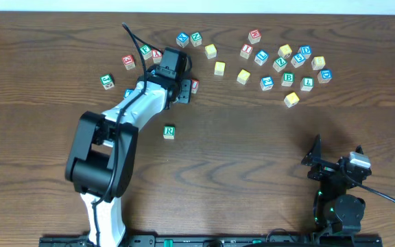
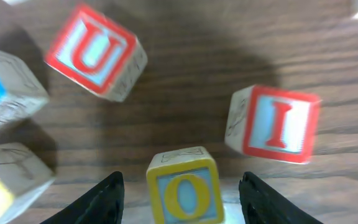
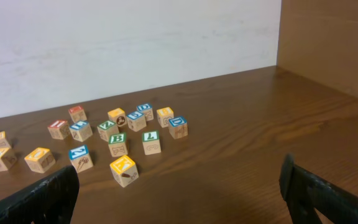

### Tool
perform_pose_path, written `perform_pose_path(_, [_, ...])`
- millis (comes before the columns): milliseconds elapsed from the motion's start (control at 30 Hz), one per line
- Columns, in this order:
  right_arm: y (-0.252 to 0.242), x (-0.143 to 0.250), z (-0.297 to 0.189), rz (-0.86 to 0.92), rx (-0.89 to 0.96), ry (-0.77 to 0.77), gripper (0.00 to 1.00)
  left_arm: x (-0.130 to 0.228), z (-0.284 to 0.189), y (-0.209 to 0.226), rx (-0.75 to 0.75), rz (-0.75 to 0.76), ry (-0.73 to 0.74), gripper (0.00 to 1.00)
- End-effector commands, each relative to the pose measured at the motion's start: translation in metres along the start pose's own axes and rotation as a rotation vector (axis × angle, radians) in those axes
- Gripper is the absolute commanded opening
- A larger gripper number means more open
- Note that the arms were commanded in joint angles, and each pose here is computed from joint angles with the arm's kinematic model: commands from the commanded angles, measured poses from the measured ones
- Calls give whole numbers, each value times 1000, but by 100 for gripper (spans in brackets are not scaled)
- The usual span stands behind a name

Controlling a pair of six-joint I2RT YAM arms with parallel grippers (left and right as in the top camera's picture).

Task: Spell out ROBOT
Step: 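Lower the open left gripper down around the yellow O block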

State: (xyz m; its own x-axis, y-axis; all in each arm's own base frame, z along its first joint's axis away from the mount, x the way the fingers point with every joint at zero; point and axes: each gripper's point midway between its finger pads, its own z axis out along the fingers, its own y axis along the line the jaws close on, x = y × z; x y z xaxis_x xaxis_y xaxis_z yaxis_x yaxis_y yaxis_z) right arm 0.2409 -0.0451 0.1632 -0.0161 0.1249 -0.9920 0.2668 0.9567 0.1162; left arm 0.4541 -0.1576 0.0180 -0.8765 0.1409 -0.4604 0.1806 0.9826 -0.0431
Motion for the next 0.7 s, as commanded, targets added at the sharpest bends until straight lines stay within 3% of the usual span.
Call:
perform_pose_path(0, [1, 1, 0, 14, -2, 2, 99, 1, 10, 2, -7, 11, 16, 58])
perform_pose_path(667, [1, 1, 0, 13, -2, 3, 99, -15, 5, 0, -1, 13, -22, 59])
